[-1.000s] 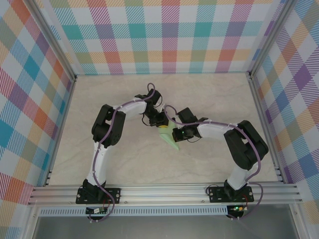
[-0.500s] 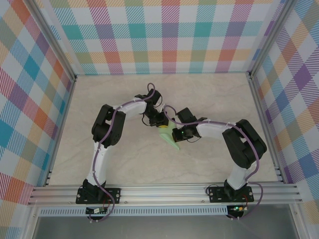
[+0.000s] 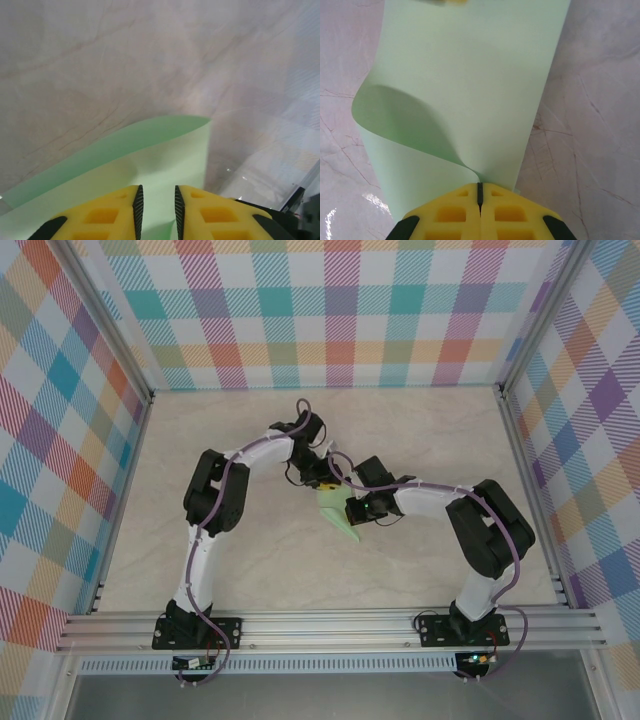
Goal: Fold a paper plane with a square sheet of paper (fold left side to right side)
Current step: Third fold the triangle at the center of the table.
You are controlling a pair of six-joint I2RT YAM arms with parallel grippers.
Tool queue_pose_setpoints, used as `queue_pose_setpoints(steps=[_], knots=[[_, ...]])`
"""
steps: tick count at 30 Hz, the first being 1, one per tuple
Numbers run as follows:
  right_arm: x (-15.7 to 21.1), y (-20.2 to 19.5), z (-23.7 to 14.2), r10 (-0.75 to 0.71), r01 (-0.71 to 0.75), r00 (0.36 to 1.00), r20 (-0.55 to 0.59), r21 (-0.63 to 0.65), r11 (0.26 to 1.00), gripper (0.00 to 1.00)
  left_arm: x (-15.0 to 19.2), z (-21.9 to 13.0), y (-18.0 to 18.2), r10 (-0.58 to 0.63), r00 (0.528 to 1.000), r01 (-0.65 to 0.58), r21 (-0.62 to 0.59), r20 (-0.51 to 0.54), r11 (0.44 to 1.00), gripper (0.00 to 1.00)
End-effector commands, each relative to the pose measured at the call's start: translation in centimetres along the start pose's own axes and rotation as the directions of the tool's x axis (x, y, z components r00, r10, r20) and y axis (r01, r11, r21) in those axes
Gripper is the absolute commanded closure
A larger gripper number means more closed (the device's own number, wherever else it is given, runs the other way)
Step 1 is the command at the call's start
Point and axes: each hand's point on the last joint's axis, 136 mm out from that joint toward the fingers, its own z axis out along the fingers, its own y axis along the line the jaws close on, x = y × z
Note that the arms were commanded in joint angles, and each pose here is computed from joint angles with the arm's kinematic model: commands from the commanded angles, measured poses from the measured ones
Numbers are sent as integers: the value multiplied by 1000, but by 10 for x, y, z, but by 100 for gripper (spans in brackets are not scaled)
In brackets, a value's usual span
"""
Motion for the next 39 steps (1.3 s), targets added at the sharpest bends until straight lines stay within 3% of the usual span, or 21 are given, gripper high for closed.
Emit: queue_pose_setpoints(steps=[1, 5, 8, 19, 39], knots=[[29, -6, 13, -5, 5, 995, -98, 6, 1000, 100, -17, -37, -9, 8, 999, -9, 29, 51, 1000, 72], [30, -4, 13, -9, 9, 995, -101, 6, 1000, 100, -18, -58, -11, 4, 996, -8, 42, 86, 999, 77], [29, -4, 13, -12, 13, 995, -99, 5, 1000, 100, 1, -63, -15, -3, 997, -4, 82, 82, 997, 84], [27, -4, 12, -17, 18, 995, -98, 11, 1000, 100, 66, -39, -34, -38, 999, 44, 228, -29, 973, 90], [26, -4, 11, -22, 23, 995, -98, 11, 1000, 100, 96, 21, -8, -75, 987, 94, 133, -140, 987, 90]])
